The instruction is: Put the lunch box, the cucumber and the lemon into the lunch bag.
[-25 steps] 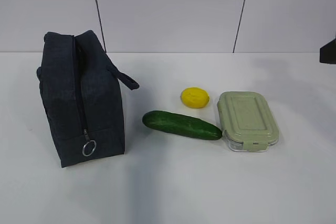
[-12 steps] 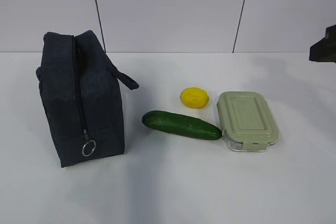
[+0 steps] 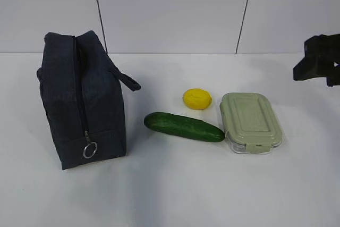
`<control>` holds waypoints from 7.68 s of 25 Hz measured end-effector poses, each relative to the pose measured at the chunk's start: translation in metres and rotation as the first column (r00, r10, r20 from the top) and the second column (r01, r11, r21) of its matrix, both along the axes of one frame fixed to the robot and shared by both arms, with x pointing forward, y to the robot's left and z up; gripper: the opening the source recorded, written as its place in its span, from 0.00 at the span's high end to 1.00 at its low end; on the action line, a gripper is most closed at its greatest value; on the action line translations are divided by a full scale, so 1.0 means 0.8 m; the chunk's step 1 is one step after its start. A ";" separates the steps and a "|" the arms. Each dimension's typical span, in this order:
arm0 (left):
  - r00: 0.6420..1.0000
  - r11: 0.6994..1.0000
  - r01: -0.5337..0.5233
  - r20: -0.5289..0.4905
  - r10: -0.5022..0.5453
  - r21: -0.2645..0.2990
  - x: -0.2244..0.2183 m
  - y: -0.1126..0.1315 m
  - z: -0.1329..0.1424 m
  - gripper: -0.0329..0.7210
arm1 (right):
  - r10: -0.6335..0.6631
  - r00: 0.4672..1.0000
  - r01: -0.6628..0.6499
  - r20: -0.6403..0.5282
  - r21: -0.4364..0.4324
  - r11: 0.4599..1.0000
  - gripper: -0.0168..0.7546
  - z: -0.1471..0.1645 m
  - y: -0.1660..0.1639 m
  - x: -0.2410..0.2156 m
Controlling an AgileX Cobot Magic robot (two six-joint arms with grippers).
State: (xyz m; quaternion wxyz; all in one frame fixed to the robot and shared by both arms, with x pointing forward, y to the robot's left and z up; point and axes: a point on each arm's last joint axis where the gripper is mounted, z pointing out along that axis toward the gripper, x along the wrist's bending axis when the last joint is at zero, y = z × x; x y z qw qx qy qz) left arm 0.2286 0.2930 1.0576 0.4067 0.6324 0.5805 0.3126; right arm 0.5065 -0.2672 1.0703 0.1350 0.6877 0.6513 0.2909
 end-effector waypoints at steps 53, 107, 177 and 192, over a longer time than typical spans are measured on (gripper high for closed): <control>1.000 1.000 0.000 0.000 0.000 0.000 0.000 0.000 0.000 0.64 | 0.311 0.939 -0.251 -0.147 0.325 0.912 0.32 -0.070 -0.078 0.124; 1.000 1.000 0.000 0.000 0.000 0.000 0.000 0.000 0.000 0.64 | 0.341 0.931 -0.224 -0.130 0.536 0.814 0.26 -0.208 -0.104 0.161; 1.000 1.000 0.000 0.000 0.000 0.000 0.000 0.000 0.000 0.64 | 0.270 0.963 -0.220 0.006 0.594 0.774 0.44 -0.140 -0.096 0.166; 1.000 1.000 0.002 0.000 -0.002 -0.003 0.000 0.000 0.000 0.64 | 0.213 0.976 -0.195 0.041 0.601 0.775 0.44 -0.049 -0.086 0.140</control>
